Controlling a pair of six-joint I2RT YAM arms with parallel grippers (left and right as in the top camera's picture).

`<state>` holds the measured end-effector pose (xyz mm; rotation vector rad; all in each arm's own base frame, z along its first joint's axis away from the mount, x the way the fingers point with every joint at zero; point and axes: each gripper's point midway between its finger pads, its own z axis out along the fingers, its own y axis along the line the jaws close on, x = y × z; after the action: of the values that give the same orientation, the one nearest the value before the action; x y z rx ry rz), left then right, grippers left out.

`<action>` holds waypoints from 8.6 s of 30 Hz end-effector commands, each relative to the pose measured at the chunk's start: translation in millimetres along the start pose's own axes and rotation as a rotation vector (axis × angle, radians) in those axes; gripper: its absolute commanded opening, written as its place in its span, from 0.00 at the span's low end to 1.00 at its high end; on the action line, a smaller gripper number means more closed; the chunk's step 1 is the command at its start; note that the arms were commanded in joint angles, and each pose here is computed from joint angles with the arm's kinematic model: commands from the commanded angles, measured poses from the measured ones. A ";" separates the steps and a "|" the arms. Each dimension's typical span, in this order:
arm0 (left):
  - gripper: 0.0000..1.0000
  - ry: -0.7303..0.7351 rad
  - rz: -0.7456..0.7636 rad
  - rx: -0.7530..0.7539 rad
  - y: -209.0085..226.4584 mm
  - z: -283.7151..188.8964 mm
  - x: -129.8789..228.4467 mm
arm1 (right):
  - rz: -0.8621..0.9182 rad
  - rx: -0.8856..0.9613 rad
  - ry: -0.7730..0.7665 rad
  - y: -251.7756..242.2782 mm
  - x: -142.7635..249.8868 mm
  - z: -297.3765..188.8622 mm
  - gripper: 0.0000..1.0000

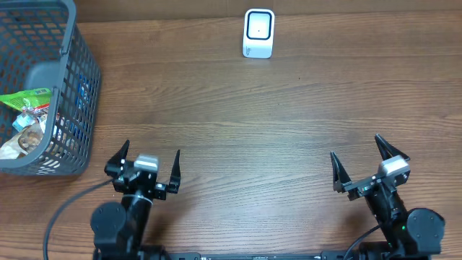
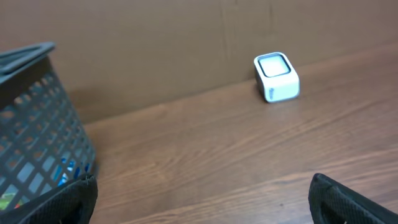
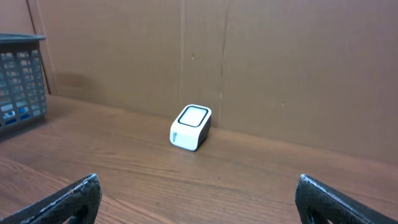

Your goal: Scan the item barcode

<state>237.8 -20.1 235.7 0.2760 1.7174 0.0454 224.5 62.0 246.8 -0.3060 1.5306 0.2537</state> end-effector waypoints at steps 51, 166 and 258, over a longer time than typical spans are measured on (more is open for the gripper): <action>1.00 0.454 -0.564 -0.632 224.3 66.1 -153.9 | 0.359 -0.189 0.626 2.0 -16.6 92.0 1.00; 0.47 0.668 -0.448 -0.320 104.2 145.4 -165.2 | 0.366 -0.143 0.643 -4.4 -12.2 91.4 1.00; 0.04 1.118 -0.766 -0.681 325.6 175.5 138.8 | 0.476 -0.126 0.756 3.9 6.4 74.3 1.00</action>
<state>435.2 302.9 113.8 -1.0997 2.7259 0.2660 291.2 88.5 228.9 -0.1167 2.3681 0.6543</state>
